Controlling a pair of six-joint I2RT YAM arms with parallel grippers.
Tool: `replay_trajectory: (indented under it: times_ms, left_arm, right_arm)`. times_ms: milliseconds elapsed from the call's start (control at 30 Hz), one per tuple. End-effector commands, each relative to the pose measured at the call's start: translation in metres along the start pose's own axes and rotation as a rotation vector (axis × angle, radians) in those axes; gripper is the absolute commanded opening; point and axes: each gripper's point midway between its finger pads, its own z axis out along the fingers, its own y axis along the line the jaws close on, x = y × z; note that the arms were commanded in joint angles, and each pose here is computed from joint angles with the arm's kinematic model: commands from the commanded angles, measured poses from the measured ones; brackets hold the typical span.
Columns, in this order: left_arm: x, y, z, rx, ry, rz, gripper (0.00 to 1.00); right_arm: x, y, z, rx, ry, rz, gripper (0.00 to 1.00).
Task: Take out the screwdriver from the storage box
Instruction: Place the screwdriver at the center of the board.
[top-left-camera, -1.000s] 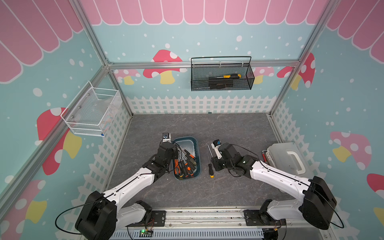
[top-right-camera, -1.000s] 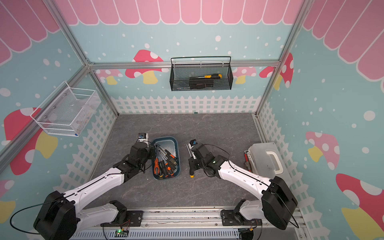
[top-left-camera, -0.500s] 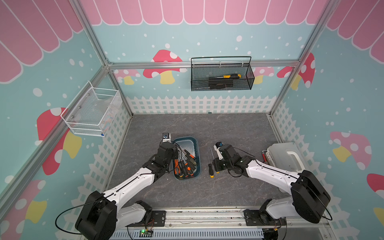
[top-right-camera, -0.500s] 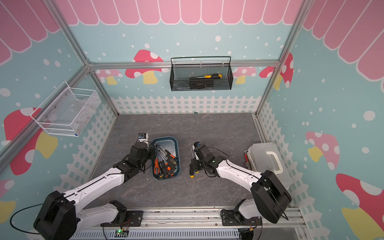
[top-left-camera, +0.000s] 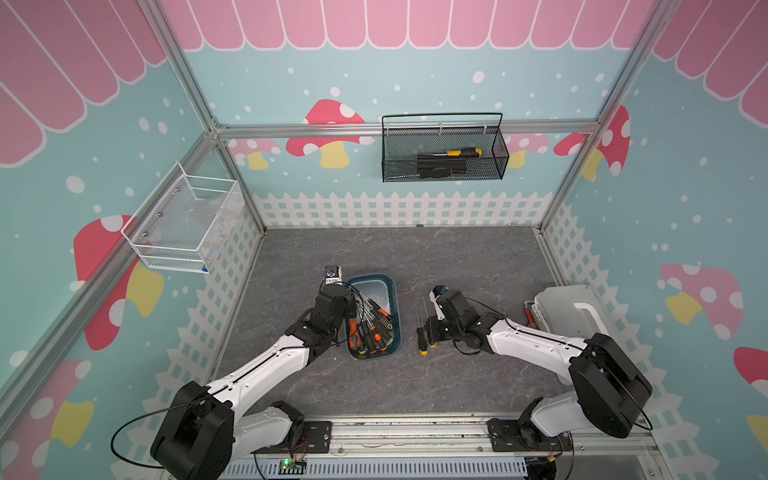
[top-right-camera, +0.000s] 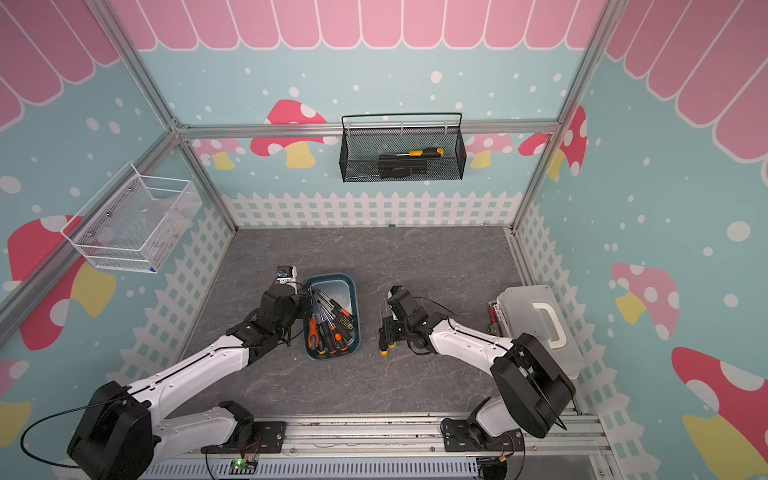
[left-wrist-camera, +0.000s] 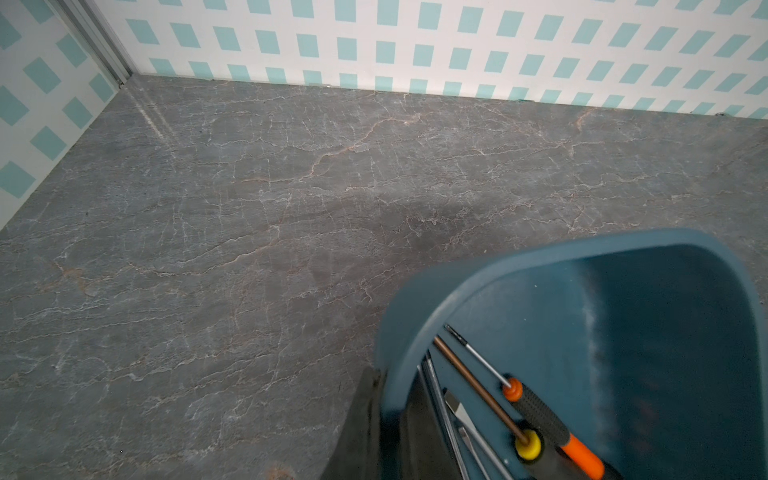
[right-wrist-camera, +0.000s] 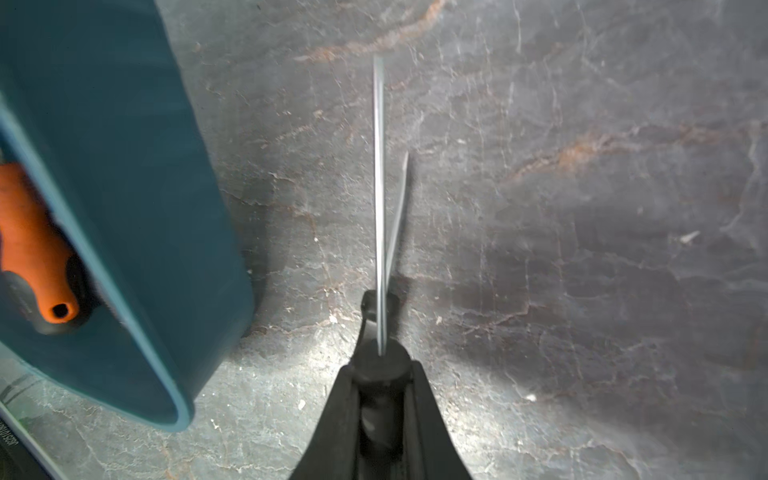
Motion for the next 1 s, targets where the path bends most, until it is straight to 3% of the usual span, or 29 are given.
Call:
replay_trajectory:
  times_ms: [0,900,967]
  left_arm:
    - [-0.018,-0.006,-0.002,0.019,-0.057,-0.021,0.0]
    - [-0.014,-0.006,0.001,0.02,-0.053,-0.02,0.0]
    - [-0.014,-0.006,0.0,0.02,-0.054,-0.02,0.0]
  right_arm:
    - [0.005,-0.007,0.007,0.008,0.01,0.057,0.0]
    - [0.017,-0.019,0.029,0.024,0.086,0.138,0.0]
    - [0.018,-0.02,0.031,0.018,0.09,0.147,0.04]
